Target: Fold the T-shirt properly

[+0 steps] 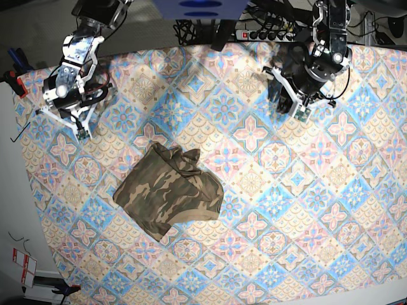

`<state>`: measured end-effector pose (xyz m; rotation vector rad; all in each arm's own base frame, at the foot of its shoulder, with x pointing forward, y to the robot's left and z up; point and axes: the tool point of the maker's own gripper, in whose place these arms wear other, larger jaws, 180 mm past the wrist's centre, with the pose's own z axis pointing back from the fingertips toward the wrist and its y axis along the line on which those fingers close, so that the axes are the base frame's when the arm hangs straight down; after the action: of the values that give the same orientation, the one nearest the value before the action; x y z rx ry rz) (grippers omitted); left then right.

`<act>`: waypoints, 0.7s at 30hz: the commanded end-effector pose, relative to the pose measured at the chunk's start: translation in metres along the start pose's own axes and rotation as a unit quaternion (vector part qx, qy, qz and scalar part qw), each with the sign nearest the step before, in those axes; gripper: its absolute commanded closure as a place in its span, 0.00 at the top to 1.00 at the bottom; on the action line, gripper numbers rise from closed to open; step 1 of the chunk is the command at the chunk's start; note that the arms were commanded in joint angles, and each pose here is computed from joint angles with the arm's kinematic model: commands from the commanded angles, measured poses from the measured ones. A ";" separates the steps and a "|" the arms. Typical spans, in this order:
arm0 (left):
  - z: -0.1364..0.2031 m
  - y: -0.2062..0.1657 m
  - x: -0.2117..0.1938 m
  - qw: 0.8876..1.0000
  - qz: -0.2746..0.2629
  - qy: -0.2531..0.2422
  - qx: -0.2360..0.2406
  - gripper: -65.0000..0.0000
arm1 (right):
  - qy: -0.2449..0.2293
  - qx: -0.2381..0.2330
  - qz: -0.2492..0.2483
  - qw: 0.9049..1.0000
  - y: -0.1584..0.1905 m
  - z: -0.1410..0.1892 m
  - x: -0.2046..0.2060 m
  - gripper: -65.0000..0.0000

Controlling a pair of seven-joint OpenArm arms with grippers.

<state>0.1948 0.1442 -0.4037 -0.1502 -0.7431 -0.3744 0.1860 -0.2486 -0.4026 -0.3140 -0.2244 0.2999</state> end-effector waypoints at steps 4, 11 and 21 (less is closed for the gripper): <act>0.012 -0.010 -0.021 1.000 0.008 0.018 -0.008 0.06 | 0.006 0.001 0.010 1.000 0.005 0.000 -0.021 0.07; 0.033 -0.031 -0.069 0.996 0.025 0.076 -0.027 0.06 | 0.036 0.030 0.014 0.999 0.031 -0.004 -0.056 0.07; 0.064 -0.058 -0.114 0.991 0.051 0.111 -0.048 0.06 | 0.075 0.056 0.018 0.995 0.054 -0.003 -0.092 0.07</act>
<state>0.0565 0.1399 -0.4386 -0.2247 -0.4838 -0.3270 0.0898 -0.2274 -0.4416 -0.2174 -0.0579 0.3191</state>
